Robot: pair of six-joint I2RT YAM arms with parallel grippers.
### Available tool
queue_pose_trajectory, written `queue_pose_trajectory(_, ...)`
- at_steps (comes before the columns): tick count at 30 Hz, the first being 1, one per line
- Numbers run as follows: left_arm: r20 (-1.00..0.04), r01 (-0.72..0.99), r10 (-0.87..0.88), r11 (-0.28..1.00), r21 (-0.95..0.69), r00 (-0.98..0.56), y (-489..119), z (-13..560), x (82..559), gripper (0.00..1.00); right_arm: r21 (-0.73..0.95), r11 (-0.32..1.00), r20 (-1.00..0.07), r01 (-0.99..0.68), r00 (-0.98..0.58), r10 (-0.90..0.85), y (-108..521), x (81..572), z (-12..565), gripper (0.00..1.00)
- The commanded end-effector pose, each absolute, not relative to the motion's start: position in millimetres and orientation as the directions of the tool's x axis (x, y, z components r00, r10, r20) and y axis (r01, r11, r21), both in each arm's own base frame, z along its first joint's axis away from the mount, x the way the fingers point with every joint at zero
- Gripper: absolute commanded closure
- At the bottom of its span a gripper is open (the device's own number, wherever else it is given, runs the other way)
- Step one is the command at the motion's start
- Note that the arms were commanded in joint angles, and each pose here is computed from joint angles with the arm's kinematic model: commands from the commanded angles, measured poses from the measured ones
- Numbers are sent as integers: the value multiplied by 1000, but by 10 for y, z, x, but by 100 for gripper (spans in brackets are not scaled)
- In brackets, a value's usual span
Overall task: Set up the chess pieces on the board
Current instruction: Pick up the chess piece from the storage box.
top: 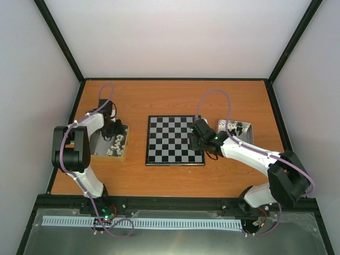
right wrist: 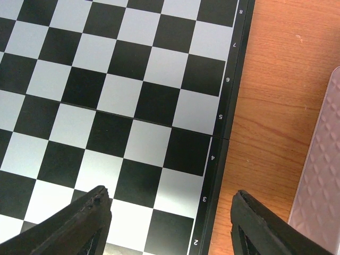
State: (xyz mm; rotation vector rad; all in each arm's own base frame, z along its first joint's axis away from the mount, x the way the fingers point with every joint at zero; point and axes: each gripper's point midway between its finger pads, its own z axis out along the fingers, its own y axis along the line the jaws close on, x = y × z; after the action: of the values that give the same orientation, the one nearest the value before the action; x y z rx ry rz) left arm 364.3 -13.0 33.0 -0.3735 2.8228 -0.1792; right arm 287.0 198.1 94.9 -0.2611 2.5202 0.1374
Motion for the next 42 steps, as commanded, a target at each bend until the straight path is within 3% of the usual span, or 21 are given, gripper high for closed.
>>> queue_pose_trajectory(1,-253,-229,-265,960,-164,-930,-136,247,3607,69,24,978,-599,-209,-786,-153,1988,2933,1012,37)
queue_pose_trajectory(17,-223,-354,-369,929,-102,-902,5,122,3464,80,28,979,-618,-201,-774,-141,1982,2956,1061,36)
queue_pose_trajectory(25,-223,-392,-412,911,-130,-883,-21,206,3425,62,47,980,-609,-192,-783,-124,1975,2915,1047,36)
queue_pose_trajectory(31,-187,-314,-335,940,-136,-923,-88,104,3327,72,59,981,-605,-186,-788,-113,1960,2880,1023,36)
queue_pose_trajectory(38,-158,-294,-313,947,-129,-937,-108,11,3243,63,64,980,-599,-187,-793,-112,1964,2866,988,36)
queue_pose_trajectory(42,-156,-286,-302,951,-115,-940,-88,18,3246,66,67,980,-601,-189,-791,-112,1976,2873,993,36)
